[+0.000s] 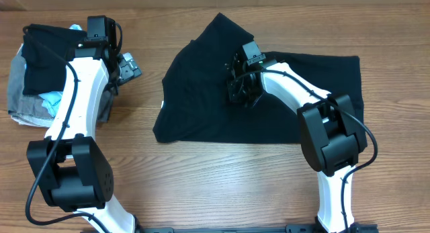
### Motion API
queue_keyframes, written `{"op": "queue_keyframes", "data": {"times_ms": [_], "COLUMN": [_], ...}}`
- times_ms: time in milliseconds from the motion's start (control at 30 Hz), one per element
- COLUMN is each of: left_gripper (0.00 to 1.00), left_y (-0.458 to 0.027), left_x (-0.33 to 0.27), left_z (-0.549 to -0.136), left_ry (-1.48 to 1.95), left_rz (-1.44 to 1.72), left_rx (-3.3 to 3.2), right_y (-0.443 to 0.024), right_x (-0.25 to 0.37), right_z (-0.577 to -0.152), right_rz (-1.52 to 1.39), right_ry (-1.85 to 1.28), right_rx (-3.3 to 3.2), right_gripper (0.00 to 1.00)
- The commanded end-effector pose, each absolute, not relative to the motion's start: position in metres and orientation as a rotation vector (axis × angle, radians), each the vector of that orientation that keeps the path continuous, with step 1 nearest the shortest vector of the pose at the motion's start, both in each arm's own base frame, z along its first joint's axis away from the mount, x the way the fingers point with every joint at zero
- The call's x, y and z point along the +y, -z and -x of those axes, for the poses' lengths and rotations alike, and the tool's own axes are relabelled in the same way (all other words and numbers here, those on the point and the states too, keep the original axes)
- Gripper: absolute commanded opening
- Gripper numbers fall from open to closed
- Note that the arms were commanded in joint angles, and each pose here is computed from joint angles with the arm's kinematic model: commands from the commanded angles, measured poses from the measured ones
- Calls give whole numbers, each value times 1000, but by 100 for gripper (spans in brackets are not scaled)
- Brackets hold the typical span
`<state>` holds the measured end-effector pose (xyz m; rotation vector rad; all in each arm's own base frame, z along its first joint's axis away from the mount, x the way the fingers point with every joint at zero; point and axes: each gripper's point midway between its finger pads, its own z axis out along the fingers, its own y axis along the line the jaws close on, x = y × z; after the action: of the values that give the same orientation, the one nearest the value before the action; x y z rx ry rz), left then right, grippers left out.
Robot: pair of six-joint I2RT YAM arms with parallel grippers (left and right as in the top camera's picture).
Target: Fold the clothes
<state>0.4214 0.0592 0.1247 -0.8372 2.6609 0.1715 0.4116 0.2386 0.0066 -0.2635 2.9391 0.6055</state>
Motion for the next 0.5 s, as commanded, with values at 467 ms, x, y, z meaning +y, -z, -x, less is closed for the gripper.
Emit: {"op": "queue_keyframes", "data": {"times_ms": [467], "left_gripper": [100], "left_y": [-119], "left_x": [60], "left_z": [-421], "left_ry": [-183], "left_rz": [855], "left_rx": [2667], "right_y": [-78], "right_x": [178], "right_z": [-458], "right_rz": [3], "right_ry": [-405], "right_rx": [2826], "right_gripper": [10]}}
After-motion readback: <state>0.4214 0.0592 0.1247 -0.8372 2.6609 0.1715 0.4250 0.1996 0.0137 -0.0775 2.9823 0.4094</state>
